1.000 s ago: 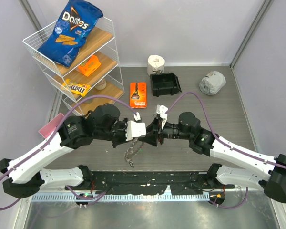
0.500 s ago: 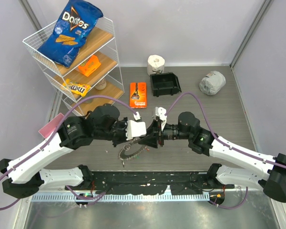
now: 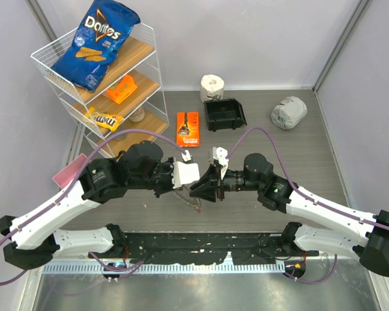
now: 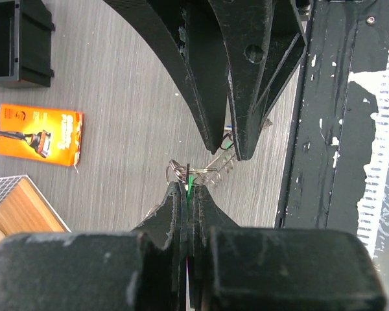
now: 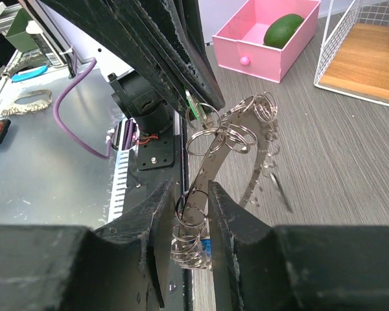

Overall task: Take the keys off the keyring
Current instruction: Remove the key from the keyring.

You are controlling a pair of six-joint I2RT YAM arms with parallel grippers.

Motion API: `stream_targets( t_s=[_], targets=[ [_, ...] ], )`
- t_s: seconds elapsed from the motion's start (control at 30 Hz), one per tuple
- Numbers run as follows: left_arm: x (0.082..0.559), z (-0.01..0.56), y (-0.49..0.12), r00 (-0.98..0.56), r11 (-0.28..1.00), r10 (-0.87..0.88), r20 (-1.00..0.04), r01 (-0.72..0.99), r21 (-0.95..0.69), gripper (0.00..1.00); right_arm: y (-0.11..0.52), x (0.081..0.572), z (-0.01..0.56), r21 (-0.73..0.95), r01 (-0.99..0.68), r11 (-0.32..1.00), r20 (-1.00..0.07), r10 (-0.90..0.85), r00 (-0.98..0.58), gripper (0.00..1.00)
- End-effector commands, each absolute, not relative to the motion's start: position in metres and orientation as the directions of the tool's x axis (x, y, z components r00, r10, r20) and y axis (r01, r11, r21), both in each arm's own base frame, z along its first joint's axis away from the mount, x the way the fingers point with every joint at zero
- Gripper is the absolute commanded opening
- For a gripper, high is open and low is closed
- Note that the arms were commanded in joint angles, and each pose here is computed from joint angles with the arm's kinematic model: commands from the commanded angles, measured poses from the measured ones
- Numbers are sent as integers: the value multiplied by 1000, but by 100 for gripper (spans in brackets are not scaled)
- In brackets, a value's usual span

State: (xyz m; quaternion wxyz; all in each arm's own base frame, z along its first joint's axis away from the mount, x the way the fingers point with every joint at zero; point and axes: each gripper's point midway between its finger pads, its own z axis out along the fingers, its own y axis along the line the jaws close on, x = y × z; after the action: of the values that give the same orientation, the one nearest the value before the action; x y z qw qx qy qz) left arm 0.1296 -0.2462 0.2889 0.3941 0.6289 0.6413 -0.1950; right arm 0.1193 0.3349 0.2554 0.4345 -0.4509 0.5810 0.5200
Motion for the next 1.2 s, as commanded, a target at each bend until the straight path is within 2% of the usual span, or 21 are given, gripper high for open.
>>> stream_targets(
  t_s=[0.0,0.33,0.43,0.5,1.17],
  targets=[
    [137,321,-257,168,172,551,-817,935,309,0,335,120,265,183,-981,60,-982,-45,-186,33],
    [144,318,-261,160,221,518,-840,924,312,0,334,111,266,212,-977,25,-977,-20,-212,32],
    [143,318,-265,164,217,503,-848,926,308,0,333,108,268,214,-977,11,-977,-7,-214,42],
    [141,318,-266,175,200,497,-850,930,308,0,331,107,272,206,-978,12,-979,8,-206,44],
    [117,318,-269,295,74,395,-870,934,350,0,316,126,321,78,-994,74,-996,57,-74,41]
  ],
)
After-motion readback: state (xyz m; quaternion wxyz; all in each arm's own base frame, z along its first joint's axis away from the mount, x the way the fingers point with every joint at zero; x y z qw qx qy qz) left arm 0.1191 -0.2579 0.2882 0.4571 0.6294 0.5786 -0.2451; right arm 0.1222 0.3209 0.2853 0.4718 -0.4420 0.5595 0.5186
